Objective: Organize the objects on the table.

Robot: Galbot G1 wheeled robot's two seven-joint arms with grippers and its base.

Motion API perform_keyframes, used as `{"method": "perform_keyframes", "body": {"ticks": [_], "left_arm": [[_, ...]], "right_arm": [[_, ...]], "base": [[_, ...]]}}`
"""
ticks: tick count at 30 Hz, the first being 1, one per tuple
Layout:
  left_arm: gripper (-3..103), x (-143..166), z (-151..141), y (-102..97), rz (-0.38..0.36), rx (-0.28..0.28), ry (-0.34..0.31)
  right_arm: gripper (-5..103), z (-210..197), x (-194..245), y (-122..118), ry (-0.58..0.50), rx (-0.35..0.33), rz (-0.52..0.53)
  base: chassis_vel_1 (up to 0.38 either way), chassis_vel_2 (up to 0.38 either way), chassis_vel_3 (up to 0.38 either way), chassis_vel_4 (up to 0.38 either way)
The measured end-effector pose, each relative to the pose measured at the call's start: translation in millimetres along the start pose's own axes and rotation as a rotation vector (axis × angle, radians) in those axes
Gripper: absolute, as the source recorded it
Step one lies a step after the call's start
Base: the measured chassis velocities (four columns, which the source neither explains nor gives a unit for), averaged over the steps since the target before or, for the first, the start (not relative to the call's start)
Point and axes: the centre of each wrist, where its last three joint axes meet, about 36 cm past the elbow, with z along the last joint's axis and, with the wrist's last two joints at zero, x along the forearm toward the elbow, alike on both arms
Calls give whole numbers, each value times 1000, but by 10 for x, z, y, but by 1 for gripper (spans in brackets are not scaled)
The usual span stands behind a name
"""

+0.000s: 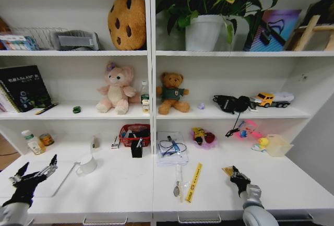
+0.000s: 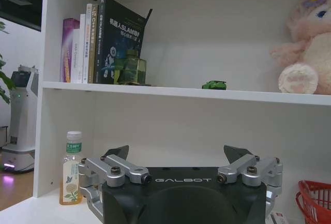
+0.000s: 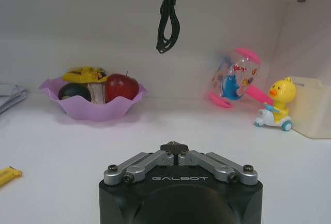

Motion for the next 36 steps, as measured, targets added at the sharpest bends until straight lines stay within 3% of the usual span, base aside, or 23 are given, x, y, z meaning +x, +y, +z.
{"method": "perform_keyframes", "body": {"ticks": [7,12,19,21,34,36], "left_arm": [[100,0,0,0,0,0,0],[100,0,0,0,0,0,0],[100,0,0,0,0,0,0],[100,0,0,0,0,0,0],[100,0,0,0,0,0,0],[100,0,0,0,0,0,0]], "right_arm": [[0,-342,-197,21,-144,17,-66],[0,-598,-572,-98,-255,36,-133],[0,-546,-1100,-201,-279,82,-181],[0,-581,-1455,-143,-300,100,-212],[0,-669,-1891,229,-296,124,-278],[5,-666,-1901,242,-295,122,-276]], "base": [[0,0,0,0],[0,0,0,0],[0,0,0,0],[0,0,0,0],[0,0,0,0],[0,0,0,0]]}}
